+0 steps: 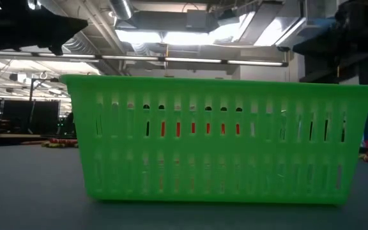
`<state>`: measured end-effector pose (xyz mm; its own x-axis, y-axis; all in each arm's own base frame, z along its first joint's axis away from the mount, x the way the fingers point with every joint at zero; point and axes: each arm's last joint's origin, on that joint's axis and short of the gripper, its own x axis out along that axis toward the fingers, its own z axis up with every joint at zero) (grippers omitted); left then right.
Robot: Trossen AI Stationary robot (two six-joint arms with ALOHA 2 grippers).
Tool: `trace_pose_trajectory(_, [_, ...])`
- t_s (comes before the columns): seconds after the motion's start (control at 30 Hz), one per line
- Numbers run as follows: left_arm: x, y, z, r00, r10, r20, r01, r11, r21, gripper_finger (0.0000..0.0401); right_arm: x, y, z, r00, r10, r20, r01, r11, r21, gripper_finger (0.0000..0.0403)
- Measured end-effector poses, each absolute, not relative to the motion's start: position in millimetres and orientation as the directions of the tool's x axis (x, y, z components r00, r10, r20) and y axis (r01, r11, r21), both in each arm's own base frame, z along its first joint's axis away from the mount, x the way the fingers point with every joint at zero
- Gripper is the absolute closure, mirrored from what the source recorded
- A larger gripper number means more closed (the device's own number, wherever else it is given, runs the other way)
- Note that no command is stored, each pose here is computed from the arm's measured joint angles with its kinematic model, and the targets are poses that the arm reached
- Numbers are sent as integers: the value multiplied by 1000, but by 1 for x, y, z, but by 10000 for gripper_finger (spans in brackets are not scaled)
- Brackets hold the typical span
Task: Sort crayons
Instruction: Put the orange crayon into the transparent bin
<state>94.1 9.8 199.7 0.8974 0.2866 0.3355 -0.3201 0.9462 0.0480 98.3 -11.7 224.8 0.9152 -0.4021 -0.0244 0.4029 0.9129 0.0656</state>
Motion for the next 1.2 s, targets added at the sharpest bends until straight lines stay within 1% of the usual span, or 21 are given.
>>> trace_pose_trajectory(0.17, [95,12,202,880,312,358,-359,931,72,401,112,-15,248,848,-503,-166,507,862,-20,398])
trace_pose_trajectory(0.3, [95,15,206,859,333,390,-389,919,71,401,132,-20,263,794,-550,-260,538,834,-124,398])
trace_pose_trajectory(0.43, [94,17,210,837,338,431,-401,914,62,401,156,-35,274,704,-596,-386,549,801,-237,398])
trace_pose_trajectory(0.53, [96,16,211,849,295,438,-366,927,85,401,171,-53,276,630,-596,-497,524,799,-295,398])
trace_pose_trajectory(0.67, [97,15,210,870,226,438,-316,938,142,401,189,-80,271,542,-543,-641,457,831,-317,398])
trace_pose_trajectory(0.87, [97,13,210,881,184,436,-274,950,153,401,210,-116,251,413,-501,-760,411,848,-335,393])
trace_pose_trajectory(0.93, [97,13,210,881,189,433,-278,949,152,401,215,-126,244,364,-483,-796,404,852,-332,378])
trace_pose_trajectory(1.0, [97,14,210,879,205,431,-291,946,143,401,219,-136,236,320,-462,-827,409,855,-320,353])
trace_pose_trajectory(1.13, [98,14,207,889,214,406,-279,954,108,401,226,-149,218,294,-373,-880,379,891,-251,293])
trace_pose_trajectory(1.2, [99,14,206,896,212,391,-274,955,111,401,229,-153,209,277,-352,-894,344,905,-250,266])
